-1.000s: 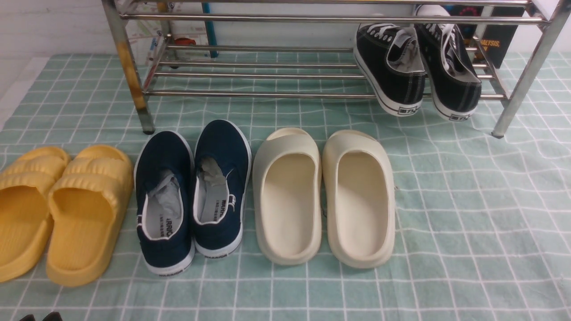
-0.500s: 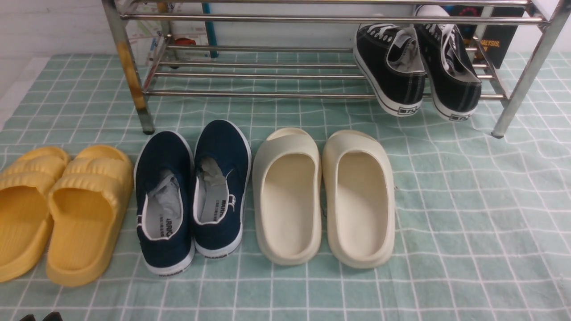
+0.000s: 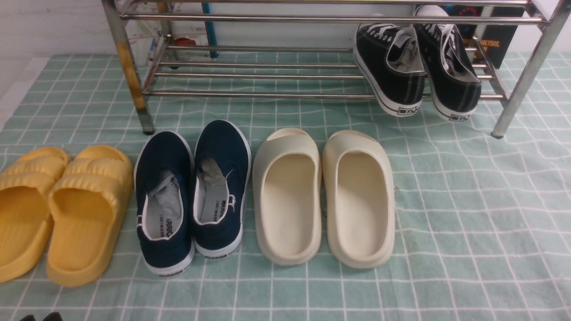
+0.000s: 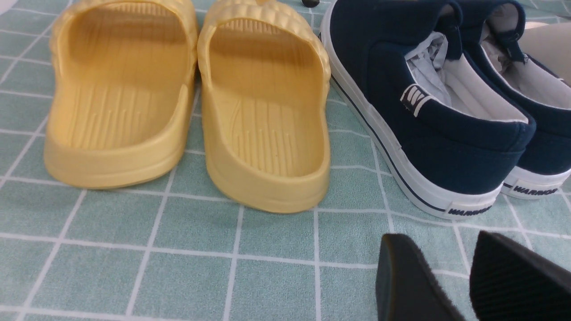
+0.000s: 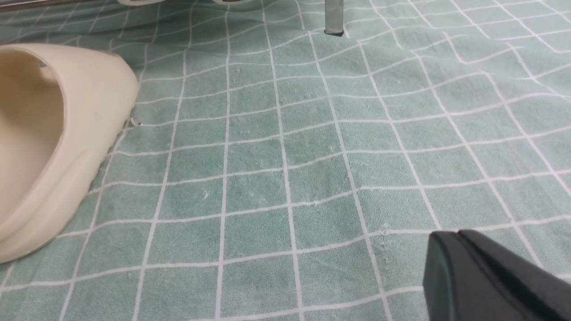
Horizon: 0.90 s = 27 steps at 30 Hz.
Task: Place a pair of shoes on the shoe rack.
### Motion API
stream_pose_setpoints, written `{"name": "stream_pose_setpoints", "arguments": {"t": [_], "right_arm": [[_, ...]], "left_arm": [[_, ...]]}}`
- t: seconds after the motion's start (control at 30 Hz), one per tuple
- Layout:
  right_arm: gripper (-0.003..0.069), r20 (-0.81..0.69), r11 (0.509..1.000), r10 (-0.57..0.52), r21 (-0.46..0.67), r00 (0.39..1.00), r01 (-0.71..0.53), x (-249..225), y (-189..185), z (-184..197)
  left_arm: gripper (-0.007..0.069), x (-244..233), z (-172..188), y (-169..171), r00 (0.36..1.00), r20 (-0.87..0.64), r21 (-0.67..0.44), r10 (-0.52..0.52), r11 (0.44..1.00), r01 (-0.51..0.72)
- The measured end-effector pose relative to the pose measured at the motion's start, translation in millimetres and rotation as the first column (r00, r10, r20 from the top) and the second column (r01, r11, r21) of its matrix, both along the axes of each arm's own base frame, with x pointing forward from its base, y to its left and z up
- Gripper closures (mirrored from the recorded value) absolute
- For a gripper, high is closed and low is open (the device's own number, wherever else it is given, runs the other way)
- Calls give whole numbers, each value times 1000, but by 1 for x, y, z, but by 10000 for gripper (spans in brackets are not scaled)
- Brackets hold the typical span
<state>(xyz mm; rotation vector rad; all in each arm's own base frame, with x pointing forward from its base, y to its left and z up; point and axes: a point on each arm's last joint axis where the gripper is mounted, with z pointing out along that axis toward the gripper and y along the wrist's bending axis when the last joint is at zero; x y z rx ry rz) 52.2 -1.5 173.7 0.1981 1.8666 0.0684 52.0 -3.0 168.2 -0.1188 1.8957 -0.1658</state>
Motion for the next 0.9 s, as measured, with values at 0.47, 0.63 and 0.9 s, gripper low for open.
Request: {"name": "stream_pose_setpoints", "arguments": {"t": [0.47,0.63,0.9], "right_arm": [[622,-2,1000,0,2,1000,0,0,0,0],[615,-2,1000,0,2,1000,0,0,0,0],[603,-3,1000,0,1,1000,0,0,0,0]], "left_arm": [[386,0,0,0,1000,0,0,0,1000,0],[386,0,0,0,1000,0,0,0,1000,0],[386,0,0,0,1000,0,0,0,1000,0]]}}
